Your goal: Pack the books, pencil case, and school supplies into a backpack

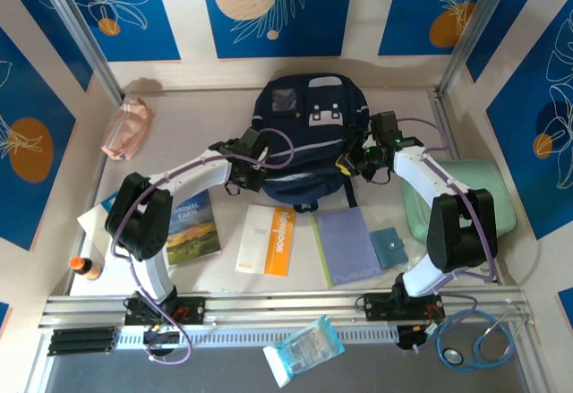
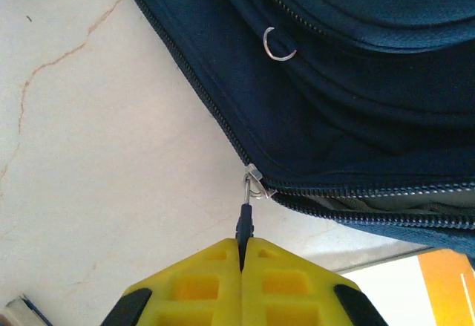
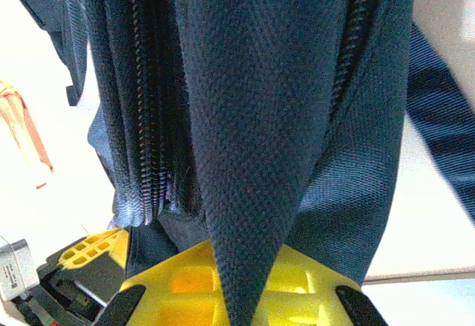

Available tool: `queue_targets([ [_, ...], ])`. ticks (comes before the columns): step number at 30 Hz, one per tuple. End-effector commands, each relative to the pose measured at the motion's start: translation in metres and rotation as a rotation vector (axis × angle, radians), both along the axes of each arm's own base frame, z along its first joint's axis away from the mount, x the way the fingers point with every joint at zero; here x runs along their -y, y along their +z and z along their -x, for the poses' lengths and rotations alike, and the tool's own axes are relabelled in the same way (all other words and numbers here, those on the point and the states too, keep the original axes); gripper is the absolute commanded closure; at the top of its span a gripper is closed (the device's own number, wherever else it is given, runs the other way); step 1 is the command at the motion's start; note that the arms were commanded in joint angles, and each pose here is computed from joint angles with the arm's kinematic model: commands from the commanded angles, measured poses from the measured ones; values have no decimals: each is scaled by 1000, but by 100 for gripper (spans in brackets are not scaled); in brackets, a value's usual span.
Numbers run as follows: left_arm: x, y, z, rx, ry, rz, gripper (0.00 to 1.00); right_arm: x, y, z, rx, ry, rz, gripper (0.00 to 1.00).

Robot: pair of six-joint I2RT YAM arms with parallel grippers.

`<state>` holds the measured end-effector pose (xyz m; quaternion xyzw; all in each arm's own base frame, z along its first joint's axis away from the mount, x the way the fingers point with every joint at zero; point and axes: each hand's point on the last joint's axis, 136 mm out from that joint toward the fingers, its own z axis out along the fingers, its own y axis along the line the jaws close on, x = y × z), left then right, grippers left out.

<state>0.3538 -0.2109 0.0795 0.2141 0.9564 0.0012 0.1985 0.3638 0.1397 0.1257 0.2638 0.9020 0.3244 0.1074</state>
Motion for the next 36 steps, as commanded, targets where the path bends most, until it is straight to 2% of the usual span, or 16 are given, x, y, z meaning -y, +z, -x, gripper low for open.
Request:
queue_targets([
  [1, 2, 3, 7, -52, -18, 39, 100, 8, 30, -35, 150, 8, -18, 97],
  [5, 16, 11, 21, -65, -31, 123, 100, 10, 30, -41, 160, 33, -50, 95],
  [7, 24, 13, 31, -83, -39, 168, 100, 14, 27, -46, 171, 45, -40, 88],
  [10, 50, 17, 44, -104, -77, 267, 100, 14, 17, -54, 149, 96, -46, 73],
  [12, 66, 18, 48, -111, -100, 319, 100, 15, 10, -52, 98, 118, -39, 66],
  [13, 72, 18, 48, -113, -106, 338, 100, 18, 7, -50, 79, 114, -12, 62],
  [17, 92, 18, 48, -116, -125, 388, 100, 47, 11, -32, 47, 24, 153, 34],
  [19, 102, 21, 48, -114, -141, 413, 100, 61, 19, -18, 37, -29, 219, 26],
  [22, 117, 25, 51, -109, -167, 444, 100, 57, 24, 12, -5, -62, 187, 24],
  [27, 128, 23, 55, -111, -176, 474, 100, 18, 10, 61, -115, -105, 60, 23],
  [31, 129, 17, 57, -121, -179, 473, 100, -9, -3, 75, -168, -147, 2, 21],
  [36, 129, 14, 60, -126, -179, 473, 100, -32, -24, 75, -230, -144, 28, 20],
])
